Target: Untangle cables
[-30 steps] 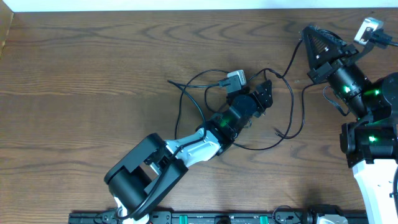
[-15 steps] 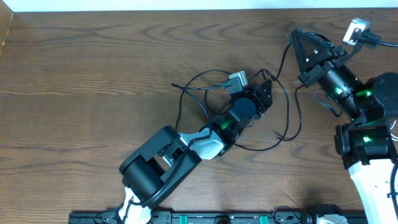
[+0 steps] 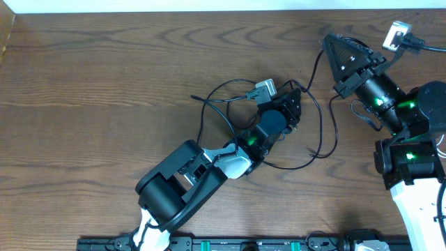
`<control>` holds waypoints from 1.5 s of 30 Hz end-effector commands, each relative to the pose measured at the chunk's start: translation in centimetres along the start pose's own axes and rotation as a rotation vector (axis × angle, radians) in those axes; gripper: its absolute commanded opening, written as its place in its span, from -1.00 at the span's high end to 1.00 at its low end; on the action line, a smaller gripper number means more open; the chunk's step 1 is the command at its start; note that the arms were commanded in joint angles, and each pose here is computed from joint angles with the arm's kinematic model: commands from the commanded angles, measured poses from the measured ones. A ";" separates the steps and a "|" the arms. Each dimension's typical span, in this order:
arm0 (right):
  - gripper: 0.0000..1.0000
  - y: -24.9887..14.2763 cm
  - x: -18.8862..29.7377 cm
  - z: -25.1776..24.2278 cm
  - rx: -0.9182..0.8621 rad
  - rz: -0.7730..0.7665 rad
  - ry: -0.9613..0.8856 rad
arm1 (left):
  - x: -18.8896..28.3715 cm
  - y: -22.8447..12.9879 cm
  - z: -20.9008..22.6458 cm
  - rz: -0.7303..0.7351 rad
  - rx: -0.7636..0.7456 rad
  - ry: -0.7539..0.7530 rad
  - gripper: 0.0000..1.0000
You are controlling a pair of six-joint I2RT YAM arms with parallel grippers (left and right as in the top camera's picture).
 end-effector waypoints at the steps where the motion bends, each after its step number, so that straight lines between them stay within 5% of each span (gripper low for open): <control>1: 0.98 0.9 0.2 1.5 0.004 -0.017 0.036 | -0.3 0.1 -0.8 -0.017 -0.001 -0.017 0.57; 3: 0.98 0.9 0.2 1.5 0.005 -0.016 0.035 | -0.3 -0.1 -0.9 -0.003 -0.001 -0.023 0.84; 19: 0.97 1.0 0.1 1.3 0.082 -0.022 0.025 | 0.8 -3.4 -3.4 0.253 -0.010 -0.135 0.85; 24: 0.96 1.0 0.1 1.1 0.095 -0.023 0.012 | 2.2 -3.2 -3.0 0.309 -0.131 -0.040 0.85; 27: 0.95 0.9 0.1 1.0 0.091 -0.018 0.010 | 2.9 -1.9 -2.2 0.265 -0.187 0.052 0.26; 45: 0.94 0.0 0.2 2.2 -0.150 0.046 0.081 | 2.3 1.1 -0.8 0.050 -0.207 0.149 -0.05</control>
Point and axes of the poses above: each gripper's point midway between its finger pads, its own x axis back along the fingers, its own z axis along the line the jaws close on, y = z × x, the point moved 2 cm from there along x, back along the fingers, and after that the axes turned 8 degrees about x, right-handed, at the moved point
